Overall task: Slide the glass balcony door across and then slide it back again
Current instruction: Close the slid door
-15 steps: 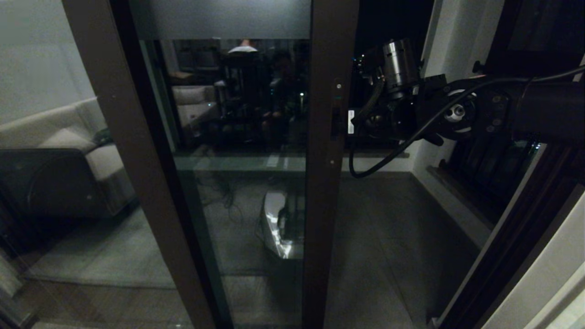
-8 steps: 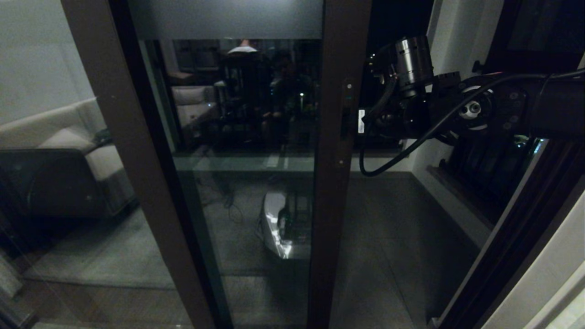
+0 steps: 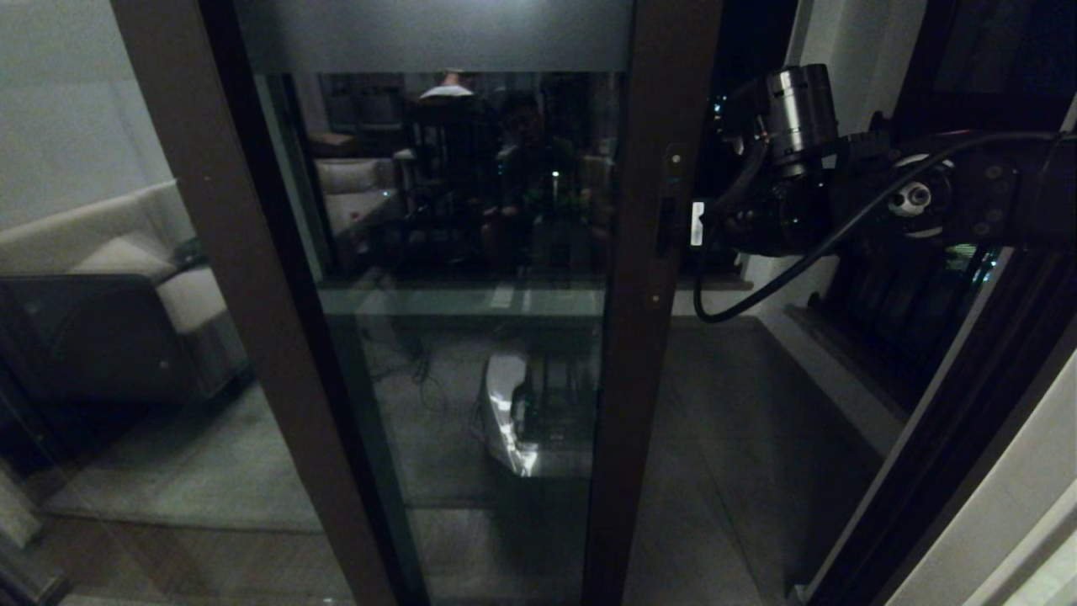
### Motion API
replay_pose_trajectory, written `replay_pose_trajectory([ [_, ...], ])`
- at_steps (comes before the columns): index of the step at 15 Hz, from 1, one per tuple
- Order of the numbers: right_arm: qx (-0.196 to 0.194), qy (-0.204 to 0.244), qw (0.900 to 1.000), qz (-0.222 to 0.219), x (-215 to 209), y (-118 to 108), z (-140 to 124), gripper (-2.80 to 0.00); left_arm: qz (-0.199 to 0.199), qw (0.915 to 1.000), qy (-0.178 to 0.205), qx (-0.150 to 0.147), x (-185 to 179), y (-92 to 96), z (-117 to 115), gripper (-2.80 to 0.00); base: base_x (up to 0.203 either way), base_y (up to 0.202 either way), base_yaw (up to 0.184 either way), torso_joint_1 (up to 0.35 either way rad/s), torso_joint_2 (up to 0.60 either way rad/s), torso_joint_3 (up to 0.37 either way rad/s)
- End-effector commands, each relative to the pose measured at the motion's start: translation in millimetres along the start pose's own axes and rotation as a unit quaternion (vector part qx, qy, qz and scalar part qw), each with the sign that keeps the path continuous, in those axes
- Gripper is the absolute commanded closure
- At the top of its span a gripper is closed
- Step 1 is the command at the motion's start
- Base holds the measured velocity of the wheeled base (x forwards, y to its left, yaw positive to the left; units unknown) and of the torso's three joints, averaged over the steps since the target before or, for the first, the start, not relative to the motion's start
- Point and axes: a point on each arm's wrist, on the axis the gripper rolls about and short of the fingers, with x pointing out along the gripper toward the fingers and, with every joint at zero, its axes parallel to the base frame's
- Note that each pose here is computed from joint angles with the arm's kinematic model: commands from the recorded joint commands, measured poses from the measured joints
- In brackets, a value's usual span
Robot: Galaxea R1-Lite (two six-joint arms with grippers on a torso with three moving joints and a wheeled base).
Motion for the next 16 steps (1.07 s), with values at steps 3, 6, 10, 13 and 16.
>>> replay_pose_trajectory([
  [3, 0.006, -0.004, 1.000, -0.007, -9, -12, 2, -2.80, 0.001, 1.0000, 0.000, 0.000, 0, 0.0, 0, 0.00, 0.000, 0.000, 0.000, 0.000, 0.00, 0.000],
  [6, 0.008, 0.000, 1.000, -0.020, -6, -23, -2, -2.80, 0.000, 1.0000, 0.000, 0.000, 0, 0.0, 0, 0.00, 0.000, 0.000, 0.000, 0.000, 0.00, 0.000],
  [10, 0.011, 0.000, 1.000, -0.027, -8, -30, -1, -2.80, 0.000, 1.0000, 0.000, 0.000, 0, 0.0, 0, 0.00, 0.000, 0.000, 0.000, 0.000, 0.00, 0.000],
  [13, 0.008, -0.004, 1.000, -0.003, -30, -28, 0, -2.80, 0.000, 1.0000, 0.000, 0.000, 0, 0.0, 0, 0.00, 0.000, 0.000, 0.000, 0.000, 0.00, 0.000],
  [16, 0.004, -0.007, 1.000, 0.025, -40, -17, 1, -2.80, 0.001, 1.0000, 0.000, 0.000, 0, 0.0, 0, 0.00, 0.000, 0.000, 0.000, 0.000, 0.00, 0.000],
])
